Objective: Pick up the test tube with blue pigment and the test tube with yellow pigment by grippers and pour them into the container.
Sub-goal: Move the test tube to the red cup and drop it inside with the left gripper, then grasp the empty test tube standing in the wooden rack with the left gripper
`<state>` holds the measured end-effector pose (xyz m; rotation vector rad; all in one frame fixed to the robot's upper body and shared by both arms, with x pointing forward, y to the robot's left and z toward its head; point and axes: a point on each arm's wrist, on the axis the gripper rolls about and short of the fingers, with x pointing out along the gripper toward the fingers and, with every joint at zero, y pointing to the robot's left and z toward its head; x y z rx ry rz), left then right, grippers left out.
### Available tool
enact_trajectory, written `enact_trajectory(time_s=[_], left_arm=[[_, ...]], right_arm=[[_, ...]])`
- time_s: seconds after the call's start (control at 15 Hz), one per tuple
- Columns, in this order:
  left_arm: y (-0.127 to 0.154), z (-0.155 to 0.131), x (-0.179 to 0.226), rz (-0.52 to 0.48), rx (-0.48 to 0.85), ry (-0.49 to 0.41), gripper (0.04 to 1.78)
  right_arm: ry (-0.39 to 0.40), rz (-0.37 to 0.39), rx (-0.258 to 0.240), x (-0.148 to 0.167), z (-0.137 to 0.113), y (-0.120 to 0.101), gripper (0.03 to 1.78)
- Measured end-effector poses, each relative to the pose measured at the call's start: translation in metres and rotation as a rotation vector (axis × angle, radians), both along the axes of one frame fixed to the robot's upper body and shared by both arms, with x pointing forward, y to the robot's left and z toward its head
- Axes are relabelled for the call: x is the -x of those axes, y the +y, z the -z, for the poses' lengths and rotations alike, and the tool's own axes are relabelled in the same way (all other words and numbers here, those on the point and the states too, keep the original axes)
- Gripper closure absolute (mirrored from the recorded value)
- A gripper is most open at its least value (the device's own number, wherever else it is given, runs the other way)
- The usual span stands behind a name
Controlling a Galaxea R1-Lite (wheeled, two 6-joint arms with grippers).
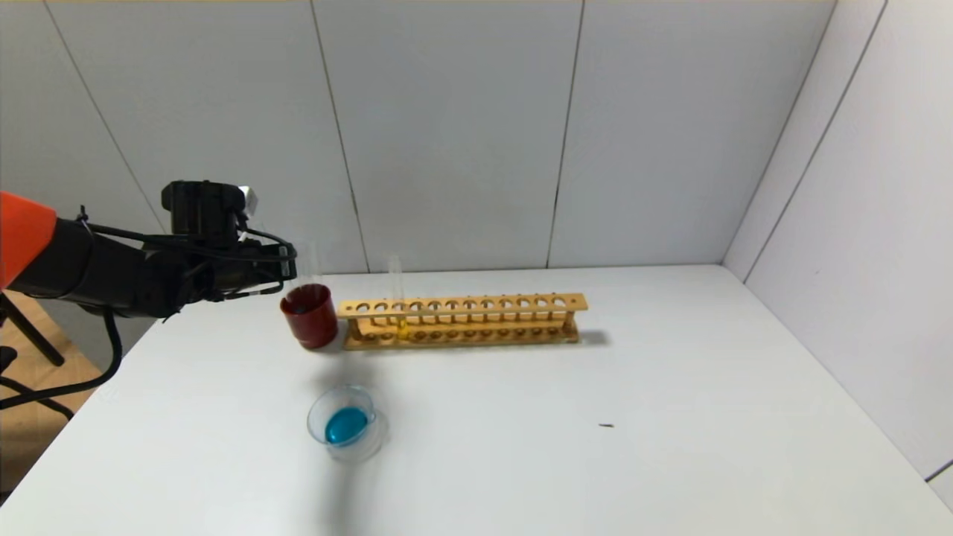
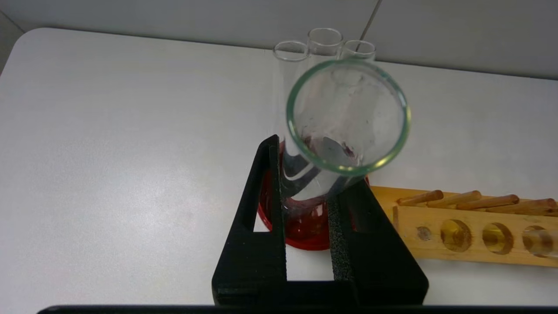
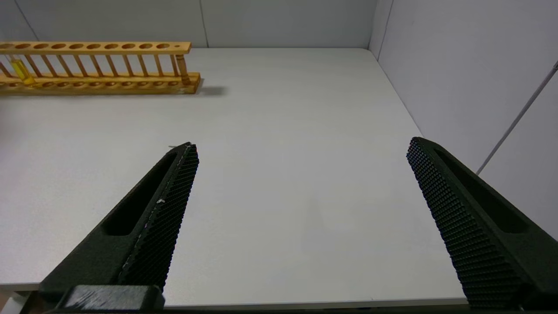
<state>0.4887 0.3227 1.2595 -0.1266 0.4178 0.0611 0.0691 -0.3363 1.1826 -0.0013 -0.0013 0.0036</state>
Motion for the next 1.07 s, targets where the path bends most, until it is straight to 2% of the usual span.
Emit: enact_trajectory(time_s=[0.27,0.4,0.53,0.8,0.93,1.07], left_arm=[[0.000,0.006,-0.002,0.000,-0.002,0.015,1.47],[0.000,0.007,-0.002,0.000,0.000,0.017,1.36],[-0.001,0.007,-0.003,0.002,0.000,0.009,1.12],[-0.001,0.005,-0.003,-0.002,-0.004,-0.001,0.47],[-0.001,0.000,0.000,-0.001,-0.005,-0.015,0.24],[-0.002,-0.012,0.007,0.002,-0.006,-0.032,0.11]], right_arm=[[0.000,0.000,0.000,0.000,0.000,0.000,0.06],[0.000,0.000,0.000,0.000,0.000,0.000,0.06],[0.000,0.000,0.000,0.000,0.000,0.000,0.06],[0.000,0.000,0.000,0.000,0.000,0.000,0.06],[0.000,0.000,0.000,0.000,0.000,0.000,0.06],[0.000,0.000,0.000,0.000,0.000,0.000,0.06]])
